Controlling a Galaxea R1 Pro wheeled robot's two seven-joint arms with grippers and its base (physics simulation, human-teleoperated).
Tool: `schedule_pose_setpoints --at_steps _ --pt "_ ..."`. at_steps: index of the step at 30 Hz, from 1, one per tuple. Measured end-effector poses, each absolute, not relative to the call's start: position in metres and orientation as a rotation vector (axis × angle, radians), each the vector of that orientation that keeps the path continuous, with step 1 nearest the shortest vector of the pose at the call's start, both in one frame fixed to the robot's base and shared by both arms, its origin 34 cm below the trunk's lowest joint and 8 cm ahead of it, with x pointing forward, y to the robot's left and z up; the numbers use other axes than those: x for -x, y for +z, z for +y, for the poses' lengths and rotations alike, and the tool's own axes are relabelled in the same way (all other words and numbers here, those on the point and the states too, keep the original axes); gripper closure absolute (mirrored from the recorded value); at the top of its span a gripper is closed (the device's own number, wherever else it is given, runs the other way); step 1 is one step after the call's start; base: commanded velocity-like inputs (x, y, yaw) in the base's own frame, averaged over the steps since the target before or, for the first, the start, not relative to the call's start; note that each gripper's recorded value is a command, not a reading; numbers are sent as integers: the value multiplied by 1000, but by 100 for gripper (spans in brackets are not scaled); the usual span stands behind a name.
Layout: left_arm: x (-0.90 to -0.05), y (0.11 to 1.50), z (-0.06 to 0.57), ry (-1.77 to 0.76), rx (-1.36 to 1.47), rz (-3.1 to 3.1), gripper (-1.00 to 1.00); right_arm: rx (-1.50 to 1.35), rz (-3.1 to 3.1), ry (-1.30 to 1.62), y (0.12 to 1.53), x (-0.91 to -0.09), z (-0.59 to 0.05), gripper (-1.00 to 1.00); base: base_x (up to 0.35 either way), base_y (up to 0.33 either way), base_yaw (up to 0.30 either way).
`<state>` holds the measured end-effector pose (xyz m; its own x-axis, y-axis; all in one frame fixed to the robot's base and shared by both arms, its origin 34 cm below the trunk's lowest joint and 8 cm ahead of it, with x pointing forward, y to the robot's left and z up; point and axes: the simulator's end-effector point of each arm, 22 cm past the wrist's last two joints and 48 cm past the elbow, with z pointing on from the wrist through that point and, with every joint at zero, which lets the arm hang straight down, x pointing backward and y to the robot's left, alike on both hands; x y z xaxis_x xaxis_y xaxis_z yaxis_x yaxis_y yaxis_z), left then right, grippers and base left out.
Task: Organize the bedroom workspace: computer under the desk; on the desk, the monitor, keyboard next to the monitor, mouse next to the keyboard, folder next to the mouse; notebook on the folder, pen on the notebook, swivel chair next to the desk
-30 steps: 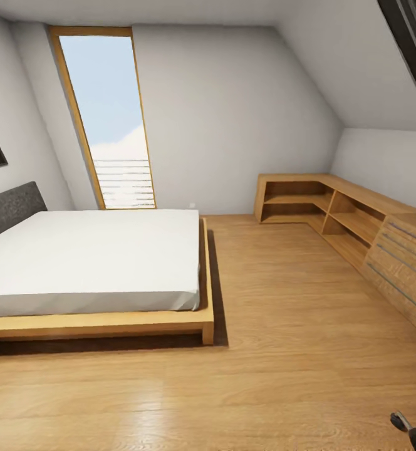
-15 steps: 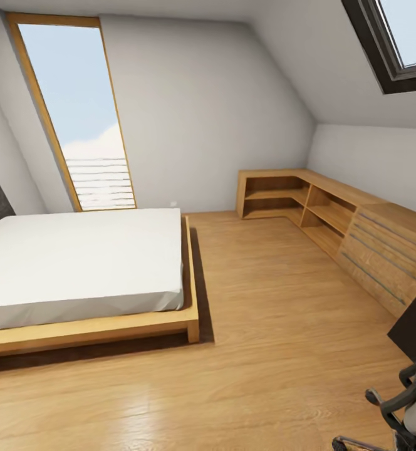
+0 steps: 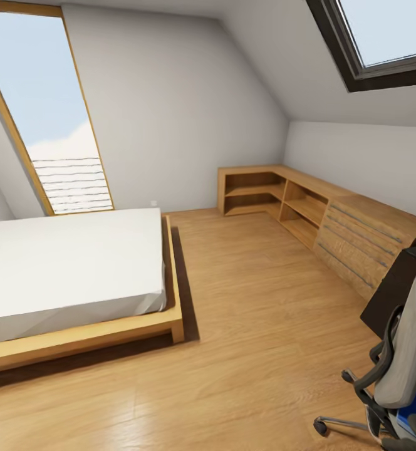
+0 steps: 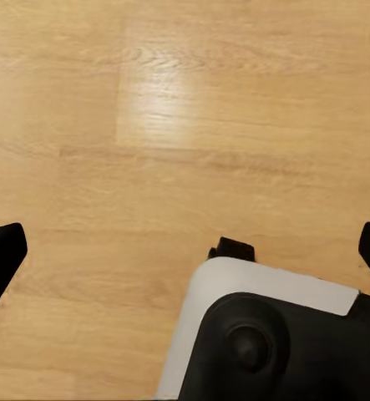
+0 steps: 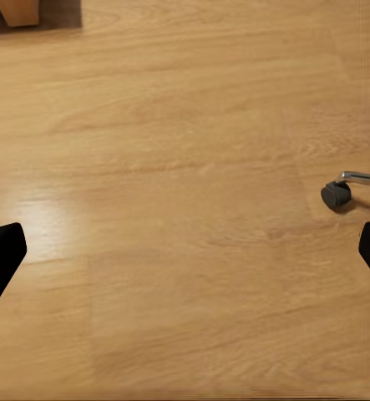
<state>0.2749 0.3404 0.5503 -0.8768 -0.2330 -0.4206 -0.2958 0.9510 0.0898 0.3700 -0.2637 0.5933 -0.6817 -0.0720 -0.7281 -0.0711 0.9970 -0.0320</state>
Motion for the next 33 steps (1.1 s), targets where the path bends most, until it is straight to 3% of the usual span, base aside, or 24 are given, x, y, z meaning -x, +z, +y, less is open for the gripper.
schedule_pose_setpoints --at_steps 6,26,33 --pt "-323 571 361 277 422 2562 -100 114 2323 9 593 -370 -260 -100 0 0 -253" --pt "-328 589 369 327 419 2385 -100 161 2257 87 607 -396 -209 -100 0 1 -261" --pt "-324 587 368 326 420 2389 -100 168 2302 87 597 -376 -212 -100 0 196 -263"
